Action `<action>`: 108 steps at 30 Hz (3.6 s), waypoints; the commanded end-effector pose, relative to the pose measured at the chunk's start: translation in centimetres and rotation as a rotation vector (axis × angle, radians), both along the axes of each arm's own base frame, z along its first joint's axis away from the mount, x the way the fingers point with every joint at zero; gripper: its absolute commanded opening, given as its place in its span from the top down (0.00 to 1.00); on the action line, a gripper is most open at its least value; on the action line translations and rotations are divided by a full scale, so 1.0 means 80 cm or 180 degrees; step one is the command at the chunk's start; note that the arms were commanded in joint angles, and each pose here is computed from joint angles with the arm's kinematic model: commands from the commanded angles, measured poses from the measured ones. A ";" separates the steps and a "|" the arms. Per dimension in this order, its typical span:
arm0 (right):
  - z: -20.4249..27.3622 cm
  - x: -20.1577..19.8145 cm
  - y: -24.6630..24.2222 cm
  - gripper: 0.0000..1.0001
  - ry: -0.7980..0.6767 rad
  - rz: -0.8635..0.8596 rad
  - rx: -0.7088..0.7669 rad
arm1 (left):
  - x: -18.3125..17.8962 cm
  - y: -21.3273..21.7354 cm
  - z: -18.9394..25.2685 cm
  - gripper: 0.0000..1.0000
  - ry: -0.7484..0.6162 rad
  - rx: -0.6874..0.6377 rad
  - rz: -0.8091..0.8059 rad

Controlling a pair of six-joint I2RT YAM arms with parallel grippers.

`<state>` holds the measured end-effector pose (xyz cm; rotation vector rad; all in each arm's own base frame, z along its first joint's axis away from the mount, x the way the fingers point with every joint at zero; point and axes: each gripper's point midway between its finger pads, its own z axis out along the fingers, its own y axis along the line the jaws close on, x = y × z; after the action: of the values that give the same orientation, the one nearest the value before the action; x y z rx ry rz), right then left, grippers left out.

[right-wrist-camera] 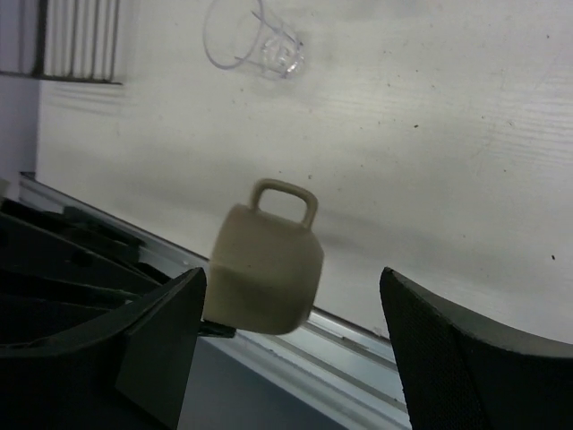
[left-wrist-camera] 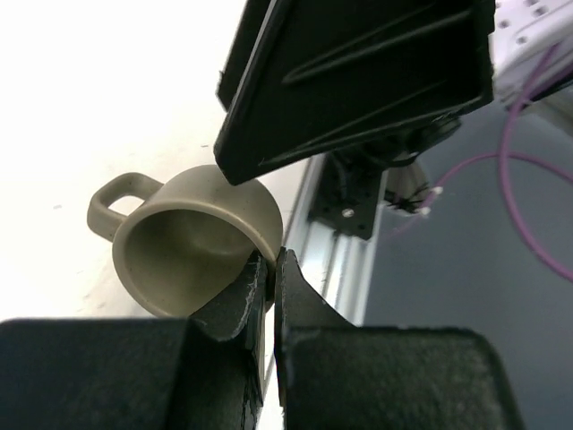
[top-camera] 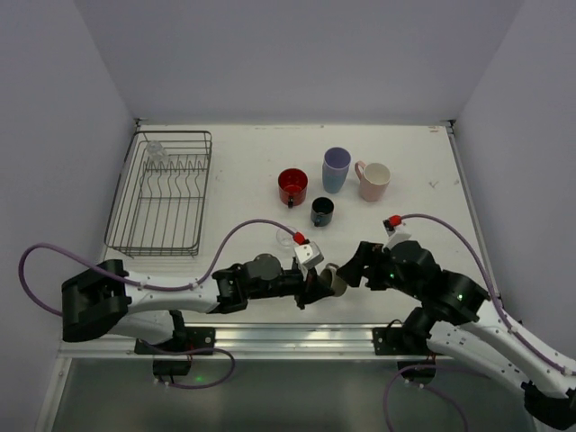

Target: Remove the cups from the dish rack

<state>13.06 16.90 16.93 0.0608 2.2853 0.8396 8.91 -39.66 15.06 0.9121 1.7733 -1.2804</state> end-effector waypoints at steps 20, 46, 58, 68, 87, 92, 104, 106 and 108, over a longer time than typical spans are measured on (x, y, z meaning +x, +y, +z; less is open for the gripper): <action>0.015 0.016 0.067 0.30 0.0096 0.0635 -0.0835 | 0.054 0.031 0.004 1.00 -0.0808 0.0518 0.0469; -0.103 0.047 0.082 0.64 0.0448 0.0329 -0.1425 | 0.058 0.013 -0.018 1.00 -0.0908 0.0777 0.0578; -0.115 0.059 0.077 1.00 0.0344 0.0121 -0.1430 | 0.050 -0.001 -0.015 1.00 -0.0852 0.0721 0.0638; -0.108 0.084 0.060 1.00 0.0186 -0.0205 -0.1419 | 0.059 0.003 -0.006 0.37 -0.0882 0.0685 0.0802; -0.103 0.192 -0.012 1.00 0.0081 -0.0809 -0.1315 | 0.081 0.085 0.063 0.00 -0.0852 0.0130 0.1573; -0.106 0.218 -0.034 1.00 0.0087 -0.0961 -0.1353 | 0.099 0.136 0.085 0.00 -0.0814 0.0090 0.2036; -0.110 0.259 -0.078 1.00 0.0187 -0.1287 -0.1520 | 0.183 0.268 0.096 0.00 -0.0455 0.0274 0.3388; -0.114 0.260 -0.074 1.00 0.0224 -0.1263 -0.1493 | 0.201 0.283 0.108 0.00 -0.0409 0.0266 0.3558; -0.119 0.261 -0.073 0.95 0.0258 -0.1248 -0.1509 | 0.212 0.287 0.117 0.00 -0.0396 0.0245 0.3619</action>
<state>31.53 10.12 5.59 0.3202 2.4521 0.0431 24.64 -17.45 21.58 0.0381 1.8049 -0.3768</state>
